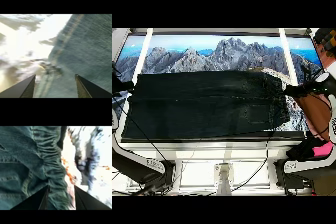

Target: Fold the clothes and pants, and hang the long-sleeved shirts on hangers.

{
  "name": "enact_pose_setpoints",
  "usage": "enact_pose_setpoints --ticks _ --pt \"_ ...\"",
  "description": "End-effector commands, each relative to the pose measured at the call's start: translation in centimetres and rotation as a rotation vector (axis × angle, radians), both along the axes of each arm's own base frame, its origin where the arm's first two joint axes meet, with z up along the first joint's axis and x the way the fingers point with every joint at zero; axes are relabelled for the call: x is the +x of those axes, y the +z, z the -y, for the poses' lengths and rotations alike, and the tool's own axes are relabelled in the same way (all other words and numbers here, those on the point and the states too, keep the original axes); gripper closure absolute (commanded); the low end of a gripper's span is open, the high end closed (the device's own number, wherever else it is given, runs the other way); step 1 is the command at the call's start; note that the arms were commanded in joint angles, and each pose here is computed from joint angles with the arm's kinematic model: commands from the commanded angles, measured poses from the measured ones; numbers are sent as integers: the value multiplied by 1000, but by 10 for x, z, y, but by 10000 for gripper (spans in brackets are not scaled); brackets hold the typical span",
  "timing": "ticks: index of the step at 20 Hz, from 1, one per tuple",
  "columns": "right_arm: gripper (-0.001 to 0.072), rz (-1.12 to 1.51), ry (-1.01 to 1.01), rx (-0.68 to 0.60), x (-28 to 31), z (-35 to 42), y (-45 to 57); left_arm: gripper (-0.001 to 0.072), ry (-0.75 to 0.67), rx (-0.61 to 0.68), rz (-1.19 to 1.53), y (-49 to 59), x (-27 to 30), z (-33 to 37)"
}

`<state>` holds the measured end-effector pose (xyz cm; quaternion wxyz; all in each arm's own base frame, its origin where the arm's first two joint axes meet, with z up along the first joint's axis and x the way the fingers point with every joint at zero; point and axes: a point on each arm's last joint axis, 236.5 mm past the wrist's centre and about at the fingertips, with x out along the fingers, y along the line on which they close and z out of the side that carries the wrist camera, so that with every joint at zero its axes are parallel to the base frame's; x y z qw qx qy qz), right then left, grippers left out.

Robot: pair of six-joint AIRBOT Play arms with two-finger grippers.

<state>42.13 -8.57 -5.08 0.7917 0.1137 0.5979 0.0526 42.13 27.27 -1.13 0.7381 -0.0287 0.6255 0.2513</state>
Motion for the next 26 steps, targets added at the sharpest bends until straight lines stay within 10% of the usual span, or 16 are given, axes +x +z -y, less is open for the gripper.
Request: enact_pose_setpoints --ticks 1,5,8,11,26 --pt "335 -126 66 -81 -42 18 20 149 23 127 9 55 -23 -23" --pt "333 -336 65 90 -115 17 20 234 104 109 -28 82 -65 -30" --pt "135 -373 -19 278 -142 -2 9 234 94 67 -6 97 -78 -26" --pt "86 -445 -16 329 -171 -16 -19 234 106 72 48 117 -84 -26" --pt "164 -343 -273 423 -128 -27 -50 234 184 -83 2 94 -134 -16"
